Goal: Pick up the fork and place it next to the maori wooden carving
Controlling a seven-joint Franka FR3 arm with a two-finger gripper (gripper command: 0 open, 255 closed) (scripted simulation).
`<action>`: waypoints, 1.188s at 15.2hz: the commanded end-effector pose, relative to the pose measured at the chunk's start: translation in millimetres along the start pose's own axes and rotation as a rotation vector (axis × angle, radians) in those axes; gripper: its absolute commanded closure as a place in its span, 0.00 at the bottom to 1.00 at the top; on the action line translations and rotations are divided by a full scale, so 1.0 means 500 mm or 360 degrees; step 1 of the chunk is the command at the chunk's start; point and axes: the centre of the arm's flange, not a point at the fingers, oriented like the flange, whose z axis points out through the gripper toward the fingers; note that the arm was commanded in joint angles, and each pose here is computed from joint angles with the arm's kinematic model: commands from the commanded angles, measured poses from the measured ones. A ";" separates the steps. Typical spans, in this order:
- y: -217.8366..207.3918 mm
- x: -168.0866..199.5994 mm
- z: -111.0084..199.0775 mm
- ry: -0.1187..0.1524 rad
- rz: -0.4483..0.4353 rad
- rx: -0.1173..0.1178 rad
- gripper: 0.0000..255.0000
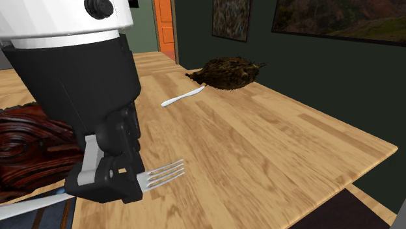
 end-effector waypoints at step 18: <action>-0.003 0.008 0.200 0.0001 0.0000 -0.0001 1.00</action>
